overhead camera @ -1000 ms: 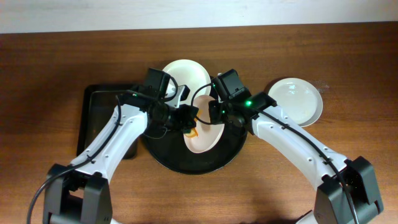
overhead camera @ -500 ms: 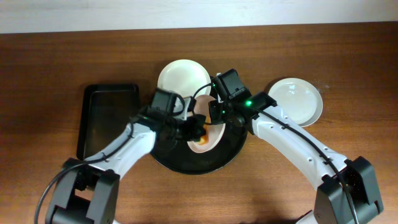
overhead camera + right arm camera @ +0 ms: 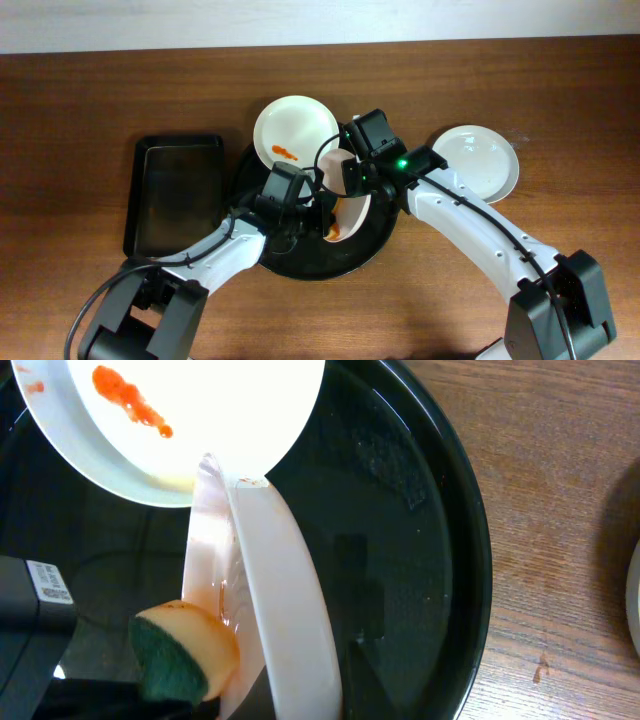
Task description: Clean dirty plates on tray and stack at the side
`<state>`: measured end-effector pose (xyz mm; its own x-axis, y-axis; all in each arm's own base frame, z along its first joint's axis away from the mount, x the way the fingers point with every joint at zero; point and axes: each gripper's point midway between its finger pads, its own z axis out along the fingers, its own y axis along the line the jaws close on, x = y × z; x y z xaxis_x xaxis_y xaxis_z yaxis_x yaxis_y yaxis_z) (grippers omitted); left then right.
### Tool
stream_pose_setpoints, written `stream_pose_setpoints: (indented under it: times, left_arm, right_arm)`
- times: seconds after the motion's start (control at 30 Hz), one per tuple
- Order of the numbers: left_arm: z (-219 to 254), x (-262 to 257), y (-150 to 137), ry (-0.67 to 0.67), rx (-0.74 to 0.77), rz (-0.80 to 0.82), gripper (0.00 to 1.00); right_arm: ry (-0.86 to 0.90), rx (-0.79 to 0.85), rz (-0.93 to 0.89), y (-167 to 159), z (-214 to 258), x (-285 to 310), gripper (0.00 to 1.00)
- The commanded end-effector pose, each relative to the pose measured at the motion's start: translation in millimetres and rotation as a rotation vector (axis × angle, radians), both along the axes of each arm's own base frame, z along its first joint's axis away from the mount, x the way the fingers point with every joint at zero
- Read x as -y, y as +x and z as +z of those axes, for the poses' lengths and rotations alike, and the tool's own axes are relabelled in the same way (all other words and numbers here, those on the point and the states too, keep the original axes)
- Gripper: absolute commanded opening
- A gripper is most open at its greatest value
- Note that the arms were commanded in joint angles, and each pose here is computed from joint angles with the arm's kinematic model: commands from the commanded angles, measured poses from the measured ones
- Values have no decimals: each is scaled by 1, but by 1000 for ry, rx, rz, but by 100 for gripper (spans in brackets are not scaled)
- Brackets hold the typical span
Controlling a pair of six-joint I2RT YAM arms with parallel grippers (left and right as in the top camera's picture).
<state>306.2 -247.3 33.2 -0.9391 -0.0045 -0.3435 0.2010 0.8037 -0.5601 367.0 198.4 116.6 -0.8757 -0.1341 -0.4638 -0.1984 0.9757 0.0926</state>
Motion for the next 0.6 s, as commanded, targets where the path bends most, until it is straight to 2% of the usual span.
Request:
stream_pose_setpoints:
  times: [0.0, 0.37, 0.57]
  left_arm:
    - [-9, 4, -10, 14, 4, 3, 0]
    - [-47, -9, 12, 108, 49, 78, 0]
    - [-35, -25, 37, 110, 115, 152, 0]
  right_arm:
    - [135, 4, 31, 1, 21, -30, 4]
    - [148, -4, 41, 0, 22, -33, 4]
    - [145, -8, 40, -1, 22, -33, 4]
